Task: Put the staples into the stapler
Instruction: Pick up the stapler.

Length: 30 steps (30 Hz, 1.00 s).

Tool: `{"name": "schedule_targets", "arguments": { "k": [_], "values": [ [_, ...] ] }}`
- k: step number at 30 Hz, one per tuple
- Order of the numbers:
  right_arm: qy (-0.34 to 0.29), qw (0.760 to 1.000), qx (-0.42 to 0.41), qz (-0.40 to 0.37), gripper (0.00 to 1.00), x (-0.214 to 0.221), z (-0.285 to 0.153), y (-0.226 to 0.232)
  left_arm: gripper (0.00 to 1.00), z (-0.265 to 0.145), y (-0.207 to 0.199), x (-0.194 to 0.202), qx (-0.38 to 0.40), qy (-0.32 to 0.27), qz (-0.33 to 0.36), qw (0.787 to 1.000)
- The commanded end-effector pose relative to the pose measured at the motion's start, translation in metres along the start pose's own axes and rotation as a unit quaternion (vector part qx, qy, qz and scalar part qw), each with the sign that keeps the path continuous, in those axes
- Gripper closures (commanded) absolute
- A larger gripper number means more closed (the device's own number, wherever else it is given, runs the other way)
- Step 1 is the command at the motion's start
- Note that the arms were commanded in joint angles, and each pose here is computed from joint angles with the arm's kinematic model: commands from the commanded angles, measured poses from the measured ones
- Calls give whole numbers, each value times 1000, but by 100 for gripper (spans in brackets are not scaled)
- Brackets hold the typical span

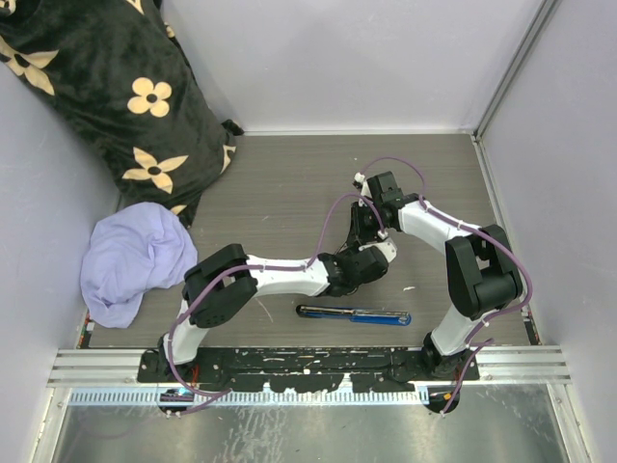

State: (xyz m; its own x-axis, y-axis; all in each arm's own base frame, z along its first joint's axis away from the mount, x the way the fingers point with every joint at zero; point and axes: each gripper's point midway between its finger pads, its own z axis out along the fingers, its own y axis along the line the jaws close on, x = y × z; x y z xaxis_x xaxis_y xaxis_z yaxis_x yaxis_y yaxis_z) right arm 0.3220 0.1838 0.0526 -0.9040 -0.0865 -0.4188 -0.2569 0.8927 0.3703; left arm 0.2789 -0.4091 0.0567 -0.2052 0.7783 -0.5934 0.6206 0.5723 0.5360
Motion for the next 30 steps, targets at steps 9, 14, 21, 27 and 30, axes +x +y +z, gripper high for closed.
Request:
{"name": "schedule_targets", "arguments": {
  "k": [9,14,21,27,30],
  "values": [
    [86,995,51,-5,80,48,7,-24,85,-36,10,-45,46,-27,-52,997],
    [88,995,49,-5,80,48,8,-24,85,-43,10,-54,62,-30,-66,995],
    [86,995,47,-5,80,48,7,-23,84,-51,11,-70,95,-40,-94,990],
    [86,995,46,-5,80,49,8,-23,84,-51,16,-75,103,-44,-113,987],
    [86,995,44,-6,80,48,8,-22,84,-54,22,-75,103,-50,-122,986]
  ]
}}
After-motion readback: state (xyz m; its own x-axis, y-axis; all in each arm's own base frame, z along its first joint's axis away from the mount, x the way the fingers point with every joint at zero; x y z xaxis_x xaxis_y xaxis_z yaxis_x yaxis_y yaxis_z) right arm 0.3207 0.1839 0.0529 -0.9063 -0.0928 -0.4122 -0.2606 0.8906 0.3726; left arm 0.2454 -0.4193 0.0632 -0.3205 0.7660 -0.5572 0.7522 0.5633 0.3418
